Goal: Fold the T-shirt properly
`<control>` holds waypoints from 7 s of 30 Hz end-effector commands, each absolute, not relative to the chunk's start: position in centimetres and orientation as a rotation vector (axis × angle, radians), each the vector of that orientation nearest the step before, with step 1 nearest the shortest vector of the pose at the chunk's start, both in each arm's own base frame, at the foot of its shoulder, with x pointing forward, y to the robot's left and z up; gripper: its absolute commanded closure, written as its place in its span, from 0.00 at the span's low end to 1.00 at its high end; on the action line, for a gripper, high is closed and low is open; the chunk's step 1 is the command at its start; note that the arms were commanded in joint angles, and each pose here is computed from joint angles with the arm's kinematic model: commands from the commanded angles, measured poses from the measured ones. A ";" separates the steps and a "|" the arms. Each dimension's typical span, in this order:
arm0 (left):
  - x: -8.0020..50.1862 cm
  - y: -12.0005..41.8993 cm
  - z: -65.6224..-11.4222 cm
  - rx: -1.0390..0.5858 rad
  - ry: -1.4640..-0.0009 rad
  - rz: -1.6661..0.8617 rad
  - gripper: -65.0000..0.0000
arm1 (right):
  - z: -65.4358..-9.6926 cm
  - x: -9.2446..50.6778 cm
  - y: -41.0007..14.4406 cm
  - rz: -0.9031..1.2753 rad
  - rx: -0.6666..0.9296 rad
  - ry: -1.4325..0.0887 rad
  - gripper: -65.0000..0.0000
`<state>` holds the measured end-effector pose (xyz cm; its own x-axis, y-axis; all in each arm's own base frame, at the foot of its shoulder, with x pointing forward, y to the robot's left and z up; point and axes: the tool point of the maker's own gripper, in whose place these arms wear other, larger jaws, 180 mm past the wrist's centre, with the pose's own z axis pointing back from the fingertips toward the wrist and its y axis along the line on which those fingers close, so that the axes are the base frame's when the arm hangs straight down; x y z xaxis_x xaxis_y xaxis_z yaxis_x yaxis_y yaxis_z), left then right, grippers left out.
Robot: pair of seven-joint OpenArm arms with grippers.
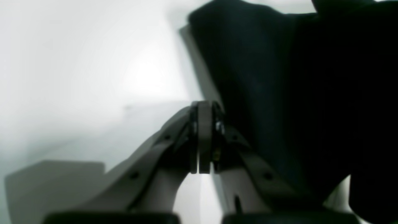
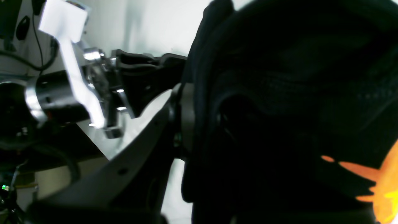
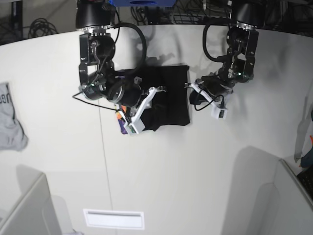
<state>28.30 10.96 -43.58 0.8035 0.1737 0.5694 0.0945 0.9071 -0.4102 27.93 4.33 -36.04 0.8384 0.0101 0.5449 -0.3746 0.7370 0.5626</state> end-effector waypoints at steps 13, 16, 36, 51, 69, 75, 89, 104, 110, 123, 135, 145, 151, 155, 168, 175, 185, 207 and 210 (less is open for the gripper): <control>23.5 24.5 -39.1 -0.185 -0.596 0.193 1.00 | -35.3 29.1 4.9 0.204 0.754 -0.595 1.00; 23.1 26.1 -38.8 -0.152 -0.596 0.202 1.00 | -35.3 29.2 4.9 0.203 0.754 -0.596 1.00; 23.2 26.8 -38.6 -0.141 -0.604 0.218 1.00 | -35.4 29.0 8.0 0.320 0.773 -0.537 0.49; 23.4 27.0 -38.4 -0.137 -0.610 0.217 1.00 | -29.8 26.0 15.6 0.751 0.791 -0.601 0.49; 24.8 18.6 -34.3 -0.305 -0.780 0.000 1.00 | -33.1 29.5 -1.0 0.341 0.566 -0.705 1.00; 25.3 14.5 -32.8 -0.577 -0.833 0.105 0.49 | -33.7 27.8 -3.2 0.342 0.527 -0.742 1.00; 26.9 8.3 -38.2 -0.836 -0.589 0.244 0.10 | -35.2 25.9 -4.0 0.330 0.516 -0.692 1.00; 27.4 6.4 -42.7 -0.719 -0.421 0.220 0.45 | -35.4 26.7 -10.0 0.174 0.419 -0.727 1.00; 28.2 7.6 -42.4 -0.686 -0.431 0.184 1.00 | -34.8 26.8 -12.5 0.223 0.382 -0.774 1.00; 29.3 5.6 -41.9 -0.283 -0.220 -0.732 1.00 | -35.0 25.7 -18.8 0.088 0.271 -0.786 1.00; 29.3 -0.7 -43.0 -0.006 -0.463 -1.335 1.00 | -36.3 22.5 -22.6 -0.024 0.202 -0.736 1.00; 29.4 -3.3 -42.2 0.108 -0.523 -1.718 1.00 | -36.6 21.9 -22.9 -0.102 0.205 -0.744 1.00; 28.8 -4.6 -41.5 0.092 -0.554 -1.758 1.00 | -36.8 21.9 -22.5 -0.118 0.216 -0.745 1.00; 28.5 -4.7 -41.5 0.076 -0.550 -1.753 1.00 | -36.7 22.0 -22.4 -0.115 0.219 -0.747 1.00; 32.3 -4.4 -38.7 0.098 -0.632 -1.630 0.60 | -36.7 22.1 -22.3 -0.114 0.222 -0.750 1.00; 34.3 -5.7 -34.9 0.114 -0.748 -1.619 0.23 | -36.6 22.1 -22.3 -0.115 0.225 -0.752 1.00; 39.0 0.6 -22.7 0.064 -1.106 -1.068 1.00 | -37.7 19.7 -22.8 -0.108 0.200 -0.698 1.00; 20.6 20.9 -28.1 0.006 -1.246 -0.697 1.00 | -36.2 7.0 -23.5 0.185 -0.045 -0.751 1.00; 16.5 22.7 -30.2 0.012 -1.109 -0.678 1.00 | -37.6 2.7 -22.9 0.220 -0.058 -0.606 1.00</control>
<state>16.36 22.84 -30.99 0.2933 -0.5123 0.8072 0.4945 0.8039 0.3305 2.78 -23.45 -38.19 0.8101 0.2275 0.5404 -0.1849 0.9738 -0.1327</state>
